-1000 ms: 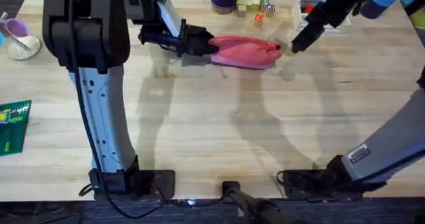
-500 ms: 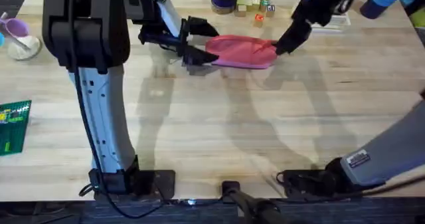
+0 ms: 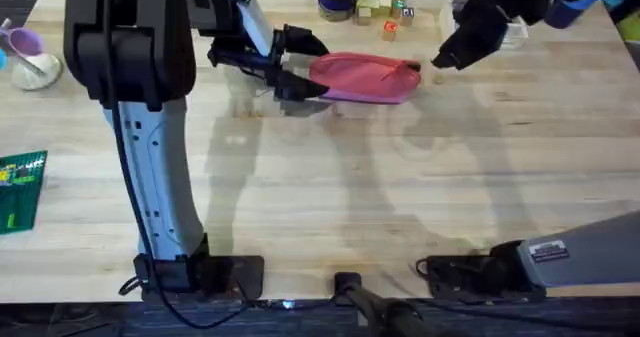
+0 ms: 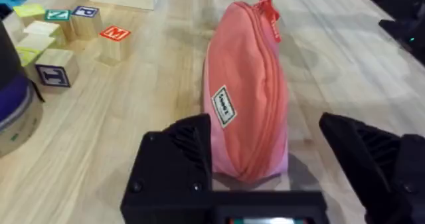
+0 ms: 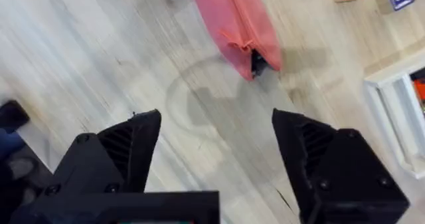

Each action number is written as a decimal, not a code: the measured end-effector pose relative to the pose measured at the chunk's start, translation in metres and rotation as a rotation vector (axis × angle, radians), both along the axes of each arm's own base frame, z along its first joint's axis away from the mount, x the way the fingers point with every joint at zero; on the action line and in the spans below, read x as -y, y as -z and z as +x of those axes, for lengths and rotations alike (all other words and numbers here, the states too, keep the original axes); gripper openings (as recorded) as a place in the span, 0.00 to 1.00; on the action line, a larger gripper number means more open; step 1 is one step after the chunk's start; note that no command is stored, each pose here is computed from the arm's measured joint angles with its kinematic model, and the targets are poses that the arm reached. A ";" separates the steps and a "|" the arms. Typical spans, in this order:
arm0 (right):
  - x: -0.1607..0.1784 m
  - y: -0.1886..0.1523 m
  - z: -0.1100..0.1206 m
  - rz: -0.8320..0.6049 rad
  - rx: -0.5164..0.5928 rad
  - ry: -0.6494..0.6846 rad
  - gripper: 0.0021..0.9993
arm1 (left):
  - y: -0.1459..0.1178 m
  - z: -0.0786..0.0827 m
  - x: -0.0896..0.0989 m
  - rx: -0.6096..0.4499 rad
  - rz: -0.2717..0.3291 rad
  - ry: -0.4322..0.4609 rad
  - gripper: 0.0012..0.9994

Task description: Unzip the bag, pick up the pens from the table one at a time and place them inside, then zip the bag closed.

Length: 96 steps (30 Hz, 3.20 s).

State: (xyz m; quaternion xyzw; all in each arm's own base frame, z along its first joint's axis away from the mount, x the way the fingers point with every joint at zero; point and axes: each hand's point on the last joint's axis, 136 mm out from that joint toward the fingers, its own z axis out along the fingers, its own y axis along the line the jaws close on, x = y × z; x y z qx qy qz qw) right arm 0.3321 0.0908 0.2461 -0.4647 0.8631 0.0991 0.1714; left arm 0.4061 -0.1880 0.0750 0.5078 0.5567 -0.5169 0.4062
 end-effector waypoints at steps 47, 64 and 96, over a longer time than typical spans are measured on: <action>0.003 -0.005 -0.032 0.083 -0.264 0.517 1.00 | -0.089 -0.015 0.054 0.351 0.733 0.240 1.00; 0.018 -0.040 -0.051 0.133 -0.155 0.565 1.00 | -0.046 0.008 0.080 0.275 0.760 0.176 1.00; 0.017 -0.017 -0.064 0.135 -0.222 0.591 1.00 | -0.017 0.013 0.090 0.227 0.756 0.180 0.18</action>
